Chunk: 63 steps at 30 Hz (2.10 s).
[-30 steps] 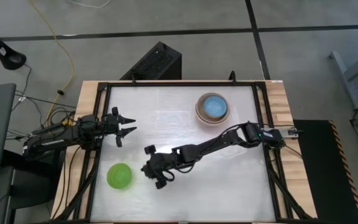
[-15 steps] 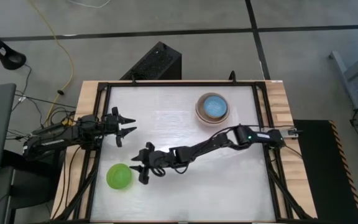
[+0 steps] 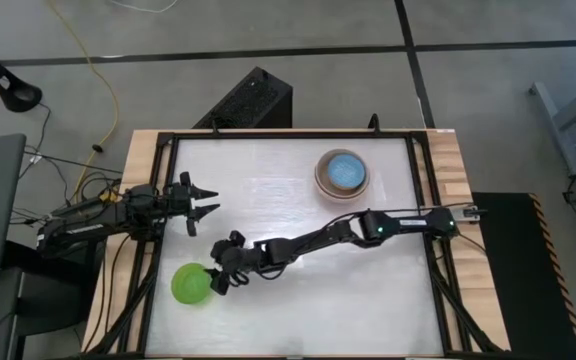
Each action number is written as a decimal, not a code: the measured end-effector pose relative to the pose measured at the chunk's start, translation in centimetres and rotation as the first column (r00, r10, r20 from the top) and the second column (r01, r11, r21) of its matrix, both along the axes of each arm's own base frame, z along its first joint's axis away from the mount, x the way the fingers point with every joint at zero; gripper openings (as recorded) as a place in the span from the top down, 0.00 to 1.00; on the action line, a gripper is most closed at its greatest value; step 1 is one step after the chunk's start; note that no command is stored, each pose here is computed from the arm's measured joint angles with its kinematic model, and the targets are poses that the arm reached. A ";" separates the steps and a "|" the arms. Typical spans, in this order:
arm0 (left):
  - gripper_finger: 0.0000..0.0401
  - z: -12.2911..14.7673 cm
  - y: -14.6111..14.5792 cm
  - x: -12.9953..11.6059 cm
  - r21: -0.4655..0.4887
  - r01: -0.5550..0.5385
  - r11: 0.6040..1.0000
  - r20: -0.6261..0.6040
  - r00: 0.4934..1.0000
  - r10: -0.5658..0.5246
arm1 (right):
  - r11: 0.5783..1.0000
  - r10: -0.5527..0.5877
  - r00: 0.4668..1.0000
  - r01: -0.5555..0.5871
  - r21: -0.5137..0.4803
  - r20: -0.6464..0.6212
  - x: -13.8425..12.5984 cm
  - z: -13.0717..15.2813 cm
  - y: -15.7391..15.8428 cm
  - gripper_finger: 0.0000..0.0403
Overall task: Nest bowls inside each other
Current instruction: Stack the green bowl on top of the blue bowl
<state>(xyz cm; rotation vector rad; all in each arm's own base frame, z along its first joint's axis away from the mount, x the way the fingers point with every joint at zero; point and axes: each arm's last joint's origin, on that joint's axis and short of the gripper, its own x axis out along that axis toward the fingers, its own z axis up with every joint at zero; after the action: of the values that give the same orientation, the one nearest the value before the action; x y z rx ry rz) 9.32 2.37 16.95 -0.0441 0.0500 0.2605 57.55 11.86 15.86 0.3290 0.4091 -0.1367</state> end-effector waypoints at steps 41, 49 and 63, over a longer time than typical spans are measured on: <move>0.61 0.1 0.2 0.0 0.005 -0.058 0.998 0.006 0.998 0.058 | 1.000 0.019 0.977 -0.018 0.008 -0.211 -0.5 -1.0 -1.0 0.33; 0.61 0.1 0.2 0.0 0.005 -0.057 0.998 0.006 0.998 0.057 | 1.000 0.001 0.963 -0.008 -0.026 -0.268 -1.4 1.2 -1.6 0.33; 0.61 0.1 0.2 0.0 0.005 -0.057 0.998 0.006 0.998 0.057 | 0.998 -0.065 0.891 0.055 -0.035 -0.449 -2.8 0.5 -2.9 0.38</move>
<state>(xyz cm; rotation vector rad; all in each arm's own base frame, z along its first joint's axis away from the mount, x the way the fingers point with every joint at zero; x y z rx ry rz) 9.27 2.53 17.02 -0.0410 0.0420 0.3174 54.76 8.93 16.35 0.2872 0.8592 -0.2811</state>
